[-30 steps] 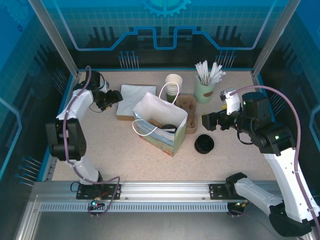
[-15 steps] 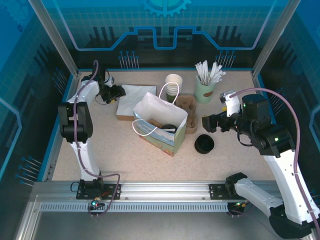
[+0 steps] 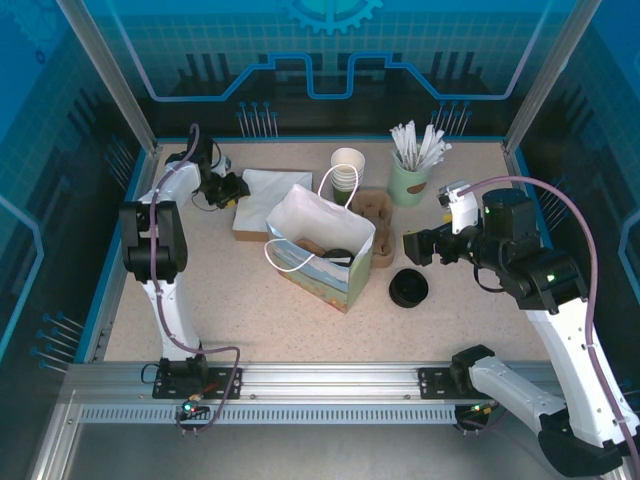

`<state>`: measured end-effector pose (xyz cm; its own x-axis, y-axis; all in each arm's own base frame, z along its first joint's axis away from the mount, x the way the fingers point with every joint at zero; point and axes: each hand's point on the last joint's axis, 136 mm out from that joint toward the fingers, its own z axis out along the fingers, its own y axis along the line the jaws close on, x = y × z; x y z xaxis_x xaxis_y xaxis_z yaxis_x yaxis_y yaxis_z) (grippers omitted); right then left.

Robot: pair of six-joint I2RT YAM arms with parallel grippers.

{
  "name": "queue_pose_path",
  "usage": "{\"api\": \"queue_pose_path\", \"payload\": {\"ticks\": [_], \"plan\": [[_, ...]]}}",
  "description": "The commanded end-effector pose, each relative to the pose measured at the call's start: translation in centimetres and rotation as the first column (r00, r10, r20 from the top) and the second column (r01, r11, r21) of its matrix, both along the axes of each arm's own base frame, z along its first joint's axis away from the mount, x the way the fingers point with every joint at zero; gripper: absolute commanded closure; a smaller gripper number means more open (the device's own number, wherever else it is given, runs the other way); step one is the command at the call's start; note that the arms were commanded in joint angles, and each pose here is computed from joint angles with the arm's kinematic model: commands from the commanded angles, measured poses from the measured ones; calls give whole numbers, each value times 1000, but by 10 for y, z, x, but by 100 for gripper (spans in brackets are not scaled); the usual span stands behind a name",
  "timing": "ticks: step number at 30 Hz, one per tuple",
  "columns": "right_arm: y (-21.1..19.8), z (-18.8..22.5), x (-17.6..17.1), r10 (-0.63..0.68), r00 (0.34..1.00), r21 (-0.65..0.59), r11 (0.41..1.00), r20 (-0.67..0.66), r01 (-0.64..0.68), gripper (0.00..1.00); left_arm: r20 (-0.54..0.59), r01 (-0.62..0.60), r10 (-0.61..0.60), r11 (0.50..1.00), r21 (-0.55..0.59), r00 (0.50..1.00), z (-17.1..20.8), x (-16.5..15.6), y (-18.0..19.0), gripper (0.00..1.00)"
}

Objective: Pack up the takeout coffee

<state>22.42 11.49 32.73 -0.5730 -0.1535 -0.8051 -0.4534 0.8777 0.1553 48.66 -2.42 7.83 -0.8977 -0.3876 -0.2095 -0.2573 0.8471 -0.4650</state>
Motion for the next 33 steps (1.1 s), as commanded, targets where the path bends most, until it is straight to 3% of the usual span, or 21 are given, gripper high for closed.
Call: {"api": "queue_pose_path", "payload": {"ticks": [1,11,19,27,33], "plan": [[-2,2,5,-8,1000,2,1000,26,8,0,-2,25,-25,999,-21,1000,1,-2,-3,66],[-2,-1,7,-10,1000,0,1000,22,10,0,19,42,-41,999,-30,999,10,0,-5,84],[-4,-1,6,-14,1000,-10,1000,28,14,0,93,88,-83,995,-44,992,39,1,-11,99],[5,7,6,29,998,20,999,55,-30,0,282,122,-113,992,-16,953,116,-9,-16,100],[25,23,6,137,983,79,986,125,-148,0,485,164,-118,985,-54,867,203,-23,-30,100]]}}
